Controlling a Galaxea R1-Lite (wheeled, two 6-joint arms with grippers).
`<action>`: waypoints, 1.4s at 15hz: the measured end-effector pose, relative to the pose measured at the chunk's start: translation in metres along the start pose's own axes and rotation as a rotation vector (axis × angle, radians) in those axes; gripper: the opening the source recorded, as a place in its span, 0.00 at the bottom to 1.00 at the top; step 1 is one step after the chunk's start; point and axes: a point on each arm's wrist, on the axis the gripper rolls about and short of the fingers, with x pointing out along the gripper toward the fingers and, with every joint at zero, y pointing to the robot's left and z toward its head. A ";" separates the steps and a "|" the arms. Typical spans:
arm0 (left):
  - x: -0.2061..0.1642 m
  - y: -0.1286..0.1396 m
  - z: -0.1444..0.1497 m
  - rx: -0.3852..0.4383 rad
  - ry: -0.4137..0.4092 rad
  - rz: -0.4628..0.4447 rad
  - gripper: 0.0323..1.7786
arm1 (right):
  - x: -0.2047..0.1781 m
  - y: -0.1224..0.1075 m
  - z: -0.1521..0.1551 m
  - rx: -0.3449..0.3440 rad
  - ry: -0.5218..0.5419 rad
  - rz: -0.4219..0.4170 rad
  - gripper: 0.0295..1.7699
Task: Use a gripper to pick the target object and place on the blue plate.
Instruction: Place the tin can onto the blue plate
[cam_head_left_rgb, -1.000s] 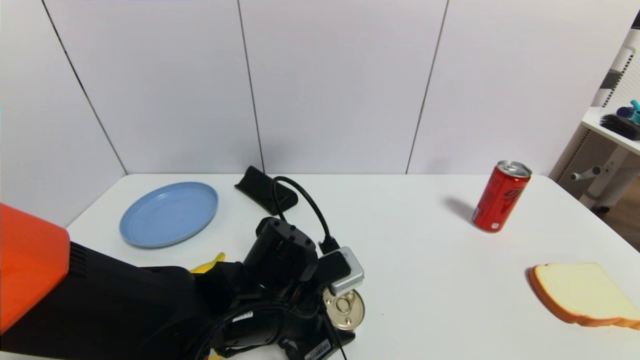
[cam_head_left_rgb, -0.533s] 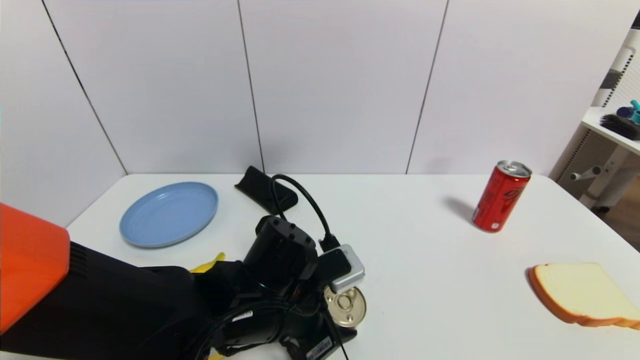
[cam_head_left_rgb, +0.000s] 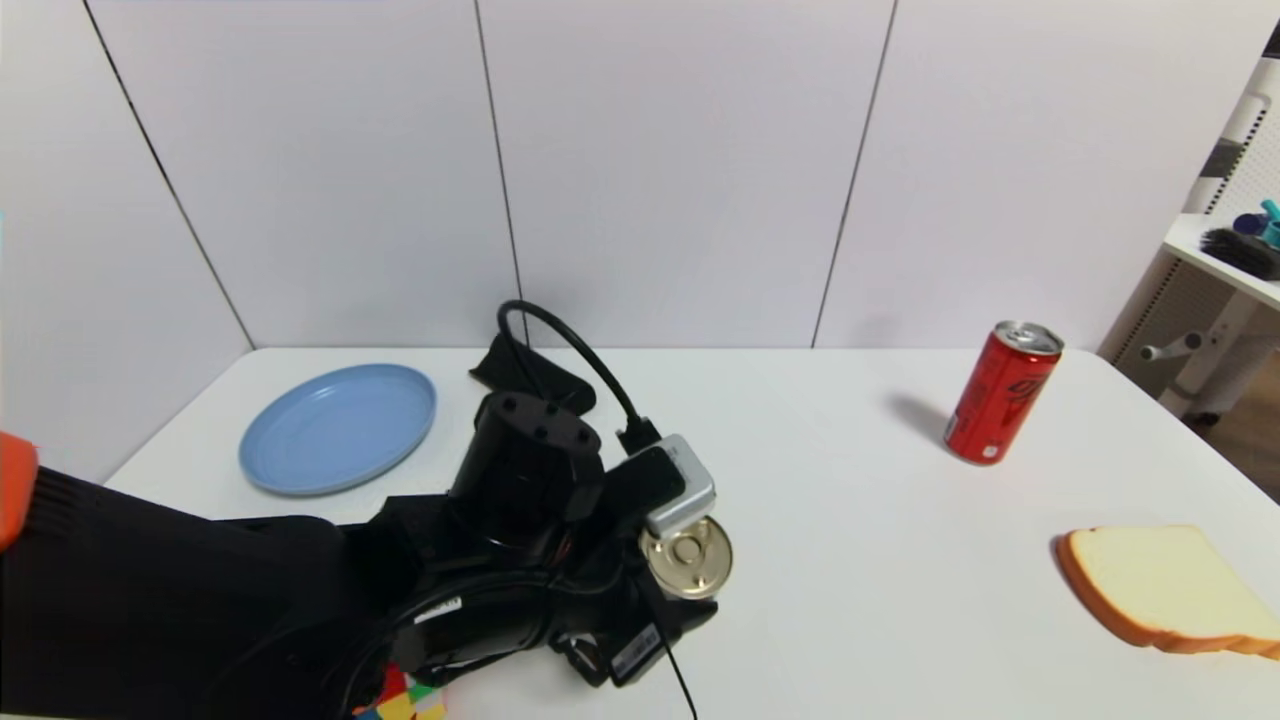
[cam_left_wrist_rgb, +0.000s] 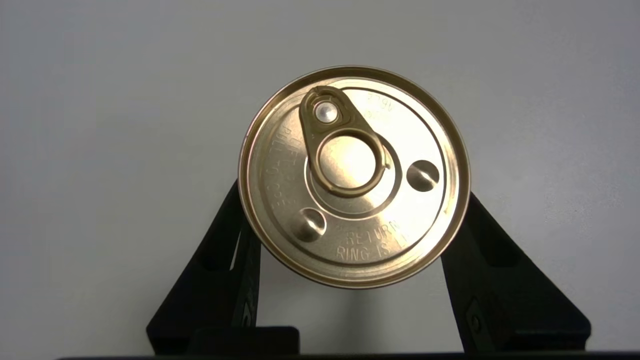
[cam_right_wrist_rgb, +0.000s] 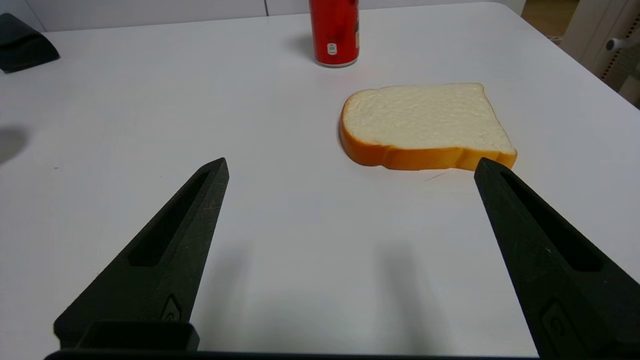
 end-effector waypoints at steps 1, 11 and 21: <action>-0.005 0.007 0.002 -0.008 -0.018 0.041 0.56 | 0.000 0.000 0.000 0.000 0.000 -0.001 0.96; -0.112 0.145 -0.025 -0.220 -0.087 0.612 0.56 | 0.000 0.000 0.000 0.000 0.000 0.000 0.96; -0.124 0.235 -0.099 -0.440 0.057 0.836 0.56 | 0.000 0.000 0.000 0.000 0.000 0.000 0.96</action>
